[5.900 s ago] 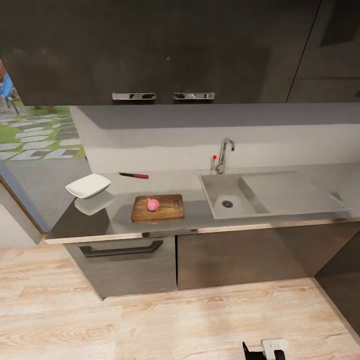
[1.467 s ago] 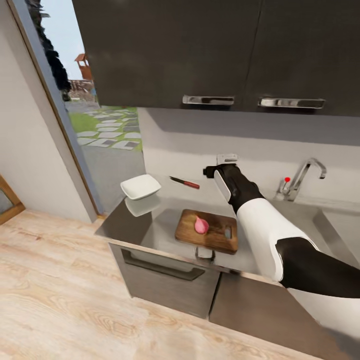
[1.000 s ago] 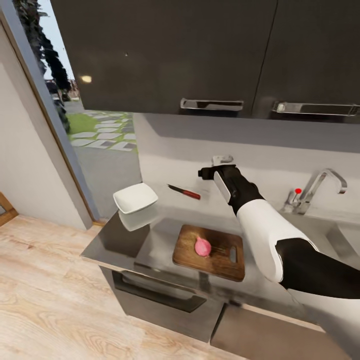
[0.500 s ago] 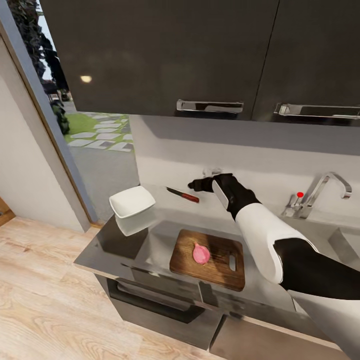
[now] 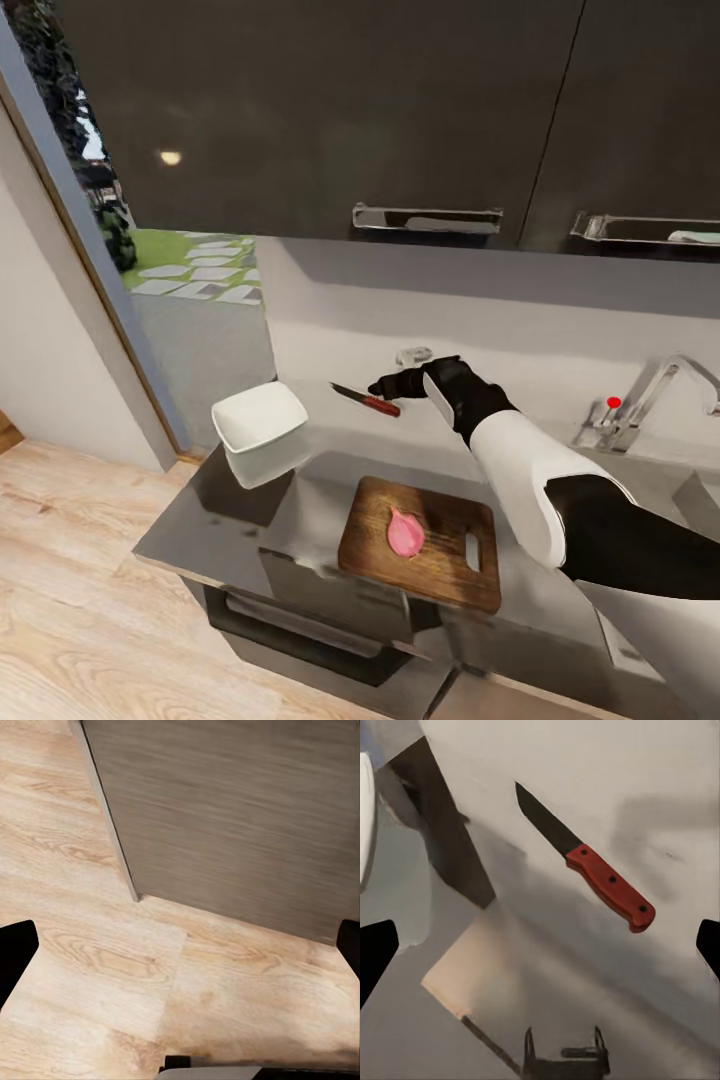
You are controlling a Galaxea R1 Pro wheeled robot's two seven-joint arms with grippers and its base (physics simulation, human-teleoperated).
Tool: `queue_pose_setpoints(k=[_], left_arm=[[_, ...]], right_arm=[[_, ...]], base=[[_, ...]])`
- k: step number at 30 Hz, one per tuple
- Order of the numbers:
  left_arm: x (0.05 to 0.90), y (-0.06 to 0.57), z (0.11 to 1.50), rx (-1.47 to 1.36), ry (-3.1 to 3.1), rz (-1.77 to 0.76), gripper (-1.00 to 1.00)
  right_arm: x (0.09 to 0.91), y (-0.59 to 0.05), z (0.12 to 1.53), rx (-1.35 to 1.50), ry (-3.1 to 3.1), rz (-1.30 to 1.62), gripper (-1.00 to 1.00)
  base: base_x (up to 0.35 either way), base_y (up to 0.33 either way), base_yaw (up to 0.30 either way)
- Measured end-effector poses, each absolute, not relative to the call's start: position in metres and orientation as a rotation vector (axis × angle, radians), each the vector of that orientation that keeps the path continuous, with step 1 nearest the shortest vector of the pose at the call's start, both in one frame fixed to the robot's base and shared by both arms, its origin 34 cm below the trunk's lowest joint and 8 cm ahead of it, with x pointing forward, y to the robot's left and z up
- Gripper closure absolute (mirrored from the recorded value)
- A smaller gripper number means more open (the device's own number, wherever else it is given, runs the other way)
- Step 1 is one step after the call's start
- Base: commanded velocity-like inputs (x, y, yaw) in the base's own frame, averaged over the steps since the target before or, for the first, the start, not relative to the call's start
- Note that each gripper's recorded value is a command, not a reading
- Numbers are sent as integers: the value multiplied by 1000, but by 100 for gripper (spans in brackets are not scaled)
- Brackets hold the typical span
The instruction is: In the kitchen, take the Vidalia onion out of the sink, dice it on the chopping board with the paring knife, put the diced onion into the bowl on the countertop, then place both the paring knife and the chopping board into the sink.
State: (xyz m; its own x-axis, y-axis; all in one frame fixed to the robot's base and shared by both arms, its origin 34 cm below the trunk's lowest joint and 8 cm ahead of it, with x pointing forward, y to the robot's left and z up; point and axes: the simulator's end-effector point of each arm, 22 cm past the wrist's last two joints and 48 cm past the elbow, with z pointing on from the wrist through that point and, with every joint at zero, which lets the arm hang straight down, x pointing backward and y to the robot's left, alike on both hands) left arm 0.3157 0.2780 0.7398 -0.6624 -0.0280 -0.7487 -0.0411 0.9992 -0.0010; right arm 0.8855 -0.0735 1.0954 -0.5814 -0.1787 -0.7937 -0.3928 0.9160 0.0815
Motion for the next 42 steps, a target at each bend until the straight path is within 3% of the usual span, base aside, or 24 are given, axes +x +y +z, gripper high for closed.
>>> queue_pose_setpoints(k=[8,32,42], left_arm=[[312,276,737,-51,2305,18,-100],[304,275,731,-54,2333,17,-100],[295,275,726,-52,2360,18,-100]], right_arm=[[882,-77,1087,-427,2216,328,-100],[885,-103,1046,-412,2239,314,-100],[886,-109,1032,-406,2254,313,-100]], base=[[285,0,0],[18,0,0],[181,0,0]])
